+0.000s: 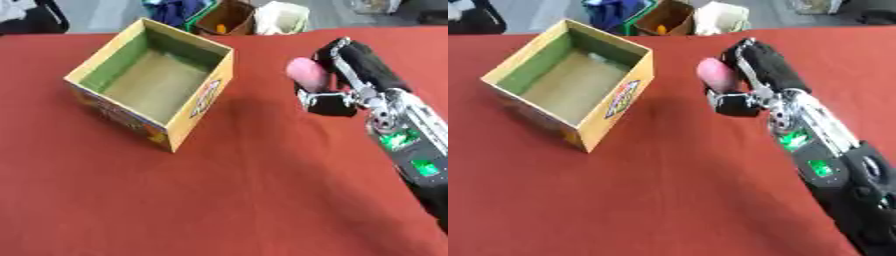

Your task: Pick up objects on the table and place them in the box.

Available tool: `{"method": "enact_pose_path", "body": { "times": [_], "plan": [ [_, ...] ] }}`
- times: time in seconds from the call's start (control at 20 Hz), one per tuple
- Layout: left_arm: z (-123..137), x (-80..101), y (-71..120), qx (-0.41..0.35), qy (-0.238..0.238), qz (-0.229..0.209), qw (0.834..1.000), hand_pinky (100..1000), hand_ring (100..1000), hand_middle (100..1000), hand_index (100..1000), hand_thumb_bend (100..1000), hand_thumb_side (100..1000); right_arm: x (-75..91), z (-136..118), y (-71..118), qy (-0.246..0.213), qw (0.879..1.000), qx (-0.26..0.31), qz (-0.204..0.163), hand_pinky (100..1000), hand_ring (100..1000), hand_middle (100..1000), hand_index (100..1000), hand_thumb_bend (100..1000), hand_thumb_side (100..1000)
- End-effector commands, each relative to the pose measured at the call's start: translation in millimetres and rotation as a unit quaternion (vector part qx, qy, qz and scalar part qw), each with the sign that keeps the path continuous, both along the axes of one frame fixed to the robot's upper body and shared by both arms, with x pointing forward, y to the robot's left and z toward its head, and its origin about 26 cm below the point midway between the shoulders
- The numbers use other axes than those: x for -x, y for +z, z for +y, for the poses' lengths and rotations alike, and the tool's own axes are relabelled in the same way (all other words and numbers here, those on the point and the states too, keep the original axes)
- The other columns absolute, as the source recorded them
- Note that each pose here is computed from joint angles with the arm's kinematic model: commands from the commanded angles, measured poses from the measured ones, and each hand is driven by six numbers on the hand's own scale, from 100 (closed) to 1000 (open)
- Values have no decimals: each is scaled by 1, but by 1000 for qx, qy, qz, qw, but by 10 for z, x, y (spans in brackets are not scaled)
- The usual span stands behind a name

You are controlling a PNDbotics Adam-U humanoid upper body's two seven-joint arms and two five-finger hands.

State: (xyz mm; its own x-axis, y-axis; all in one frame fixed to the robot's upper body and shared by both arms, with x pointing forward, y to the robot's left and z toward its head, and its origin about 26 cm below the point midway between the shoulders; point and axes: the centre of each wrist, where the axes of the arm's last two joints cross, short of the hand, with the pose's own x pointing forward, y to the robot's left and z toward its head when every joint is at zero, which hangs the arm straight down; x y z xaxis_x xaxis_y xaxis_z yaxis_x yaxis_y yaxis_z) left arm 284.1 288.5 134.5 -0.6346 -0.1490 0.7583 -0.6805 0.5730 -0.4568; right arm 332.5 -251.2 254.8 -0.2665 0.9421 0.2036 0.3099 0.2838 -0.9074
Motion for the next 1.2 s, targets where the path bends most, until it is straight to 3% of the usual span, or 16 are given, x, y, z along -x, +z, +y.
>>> {"method": "enact_pose_path", "body": {
  "times": [0.05, 0.35, 0.65, 0.95, 1.2],
  "plan": [
    [7, 2, 69, -8, -3, -11, 1000, 207, 253, 239, 339, 100, 492, 85, 52, 266, 14, 999, 2, -40, 289, 470, 396, 497, 100, 100],
    [10, 4, 58, -10, -4, -9, 1000, 207, 253, 239, 339, 100, 492, 114, 279, 622, 60, 995, 10, -79, 294, 486, 426, 532, 100, 100],
    [6, 5, 43, -11, -8, -6, 1000, 207, 253, 239, 339, 100, 491, 1, 594, 817, 103, 991, 33, -80, 301, 501, 458, 571, 100, 100],
    [-9, 0, 32, -12, -15, -3, 1000, 207, 252, 238, 338, 100, 490, -239, 1000, 843, 136, 987, 42, -68, 278, 490, 448, 558, 100, 100],
    [-31, -5, 25, -11, -22, -3, 1000, 207, 252, 238, 338, 100, 491, -537, 1353, 733, 132, 989, 24, -55, 265, 481, 440, 553, 100, 100]
  ]
}}
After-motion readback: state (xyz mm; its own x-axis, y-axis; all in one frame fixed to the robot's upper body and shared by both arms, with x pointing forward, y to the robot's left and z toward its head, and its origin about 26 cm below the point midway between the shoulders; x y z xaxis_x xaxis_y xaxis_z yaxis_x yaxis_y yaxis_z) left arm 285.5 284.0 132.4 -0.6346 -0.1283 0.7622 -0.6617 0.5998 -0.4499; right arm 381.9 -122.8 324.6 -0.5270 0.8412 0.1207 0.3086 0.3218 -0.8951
